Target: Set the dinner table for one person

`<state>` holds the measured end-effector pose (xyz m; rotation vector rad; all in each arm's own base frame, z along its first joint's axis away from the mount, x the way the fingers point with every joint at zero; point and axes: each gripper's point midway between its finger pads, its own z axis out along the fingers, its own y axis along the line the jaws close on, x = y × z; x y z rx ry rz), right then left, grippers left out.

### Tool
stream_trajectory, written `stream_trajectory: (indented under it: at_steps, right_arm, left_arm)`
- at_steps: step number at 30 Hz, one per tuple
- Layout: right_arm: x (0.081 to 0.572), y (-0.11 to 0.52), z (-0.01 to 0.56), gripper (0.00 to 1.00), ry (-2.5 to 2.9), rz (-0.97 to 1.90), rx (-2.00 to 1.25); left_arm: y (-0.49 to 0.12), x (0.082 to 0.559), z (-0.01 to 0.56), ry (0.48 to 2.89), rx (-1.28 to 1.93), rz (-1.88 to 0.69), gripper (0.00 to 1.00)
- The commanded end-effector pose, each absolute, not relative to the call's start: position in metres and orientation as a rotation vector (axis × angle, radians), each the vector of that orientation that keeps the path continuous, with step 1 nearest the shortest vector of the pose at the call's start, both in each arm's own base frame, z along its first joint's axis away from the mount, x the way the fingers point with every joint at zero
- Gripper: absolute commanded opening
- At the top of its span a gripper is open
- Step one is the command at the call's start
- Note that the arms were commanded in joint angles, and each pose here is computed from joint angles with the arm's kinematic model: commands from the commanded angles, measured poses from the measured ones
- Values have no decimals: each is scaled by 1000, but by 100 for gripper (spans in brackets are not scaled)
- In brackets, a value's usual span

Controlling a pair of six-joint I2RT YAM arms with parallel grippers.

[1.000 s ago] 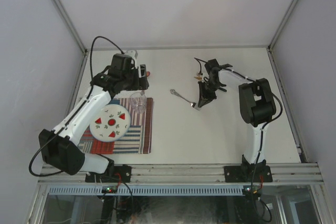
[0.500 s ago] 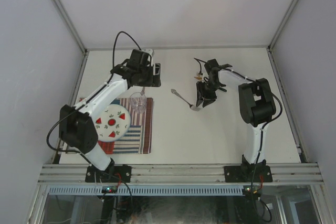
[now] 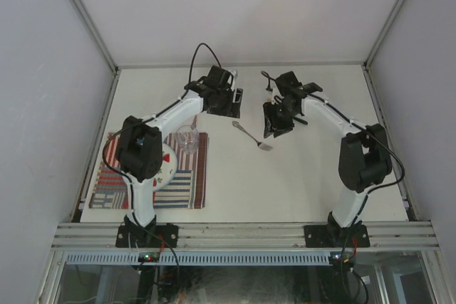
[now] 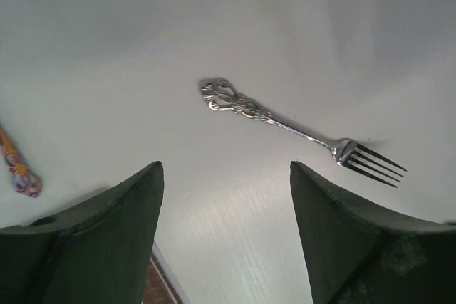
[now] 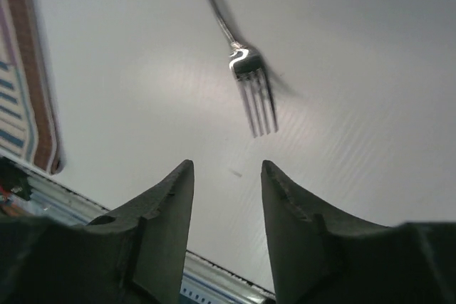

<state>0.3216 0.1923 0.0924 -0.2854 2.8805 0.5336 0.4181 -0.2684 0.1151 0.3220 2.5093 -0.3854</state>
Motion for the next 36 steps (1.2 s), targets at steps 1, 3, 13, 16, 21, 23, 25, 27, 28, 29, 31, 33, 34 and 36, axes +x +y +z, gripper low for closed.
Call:
stream_trajectory:
  at_steps: [1, 3, 13, 16, 21, 23, 25, 27, 28, 29, 31, 33, 34, 36]
  right_arm:
    - [301, 200, 120, 31, 2830, 559, -313]
    - [291, 204, 114, 9, 2844, 582, -314]
    - [274, 229, 74, 0, 2917, 656, -312]
    - [273, 238, 71, 0, 2915, 660, -327]
    - [271, 247, 57, 0, 2943, 641, -360]
    - [270, 247, 52, 0, 2955, 622, -376]
    - [270, 244, 47, 0, 2966, 594, -382]
    - [272, 241, 45, 0, 2971, 569, -384]
    - [273, 240, 44, 0, 2973, 562, -378]
    - [275, 240, 44, 0, 2972, 559, -370]
    - [279, 240, 44, 0, 2970, 562, -350]
    - [281, 240, 43, 0, 2972, 566, -340]
    - [282, 239, 41, 0, 2979, 560, -339]
    - [283, 237, 38, 0, 2988, 544, -335]
  left_arm:
    - [-293, 425, 128, 2451, 377, -476, 75]
    - [-297, 423, 122, 2456, 388, -482, 75]
    - [-308, 419, 90, 2501, 421, -482, 75]
    - [-312, 422, 81, 2512, 437, -489, 75]
    - [-324, 420, 69, 2527, 457, -506, 75]
    - [-329, 414, 64, 2539, 467, -520, 74]
    - [-331, 408, 59, 2551, 468, -526, 74]
    - [-333, 402, 57, 2554, 471, -541, 74]
    - [-331, 399, 55, 2559, 473, -541, 73]
    - [-330, 397, 54, 2563, 475, -540, 71]
    - [-327, 391, 50, 2573, 478, -532, 66]
    - [-322, 387, 43, 2591, 476, -515, 52]
    - [-320, 385, 41, 2599, 477, -511, 50]
    - [-317, 381, 36, 2613, 474, -503, 50]
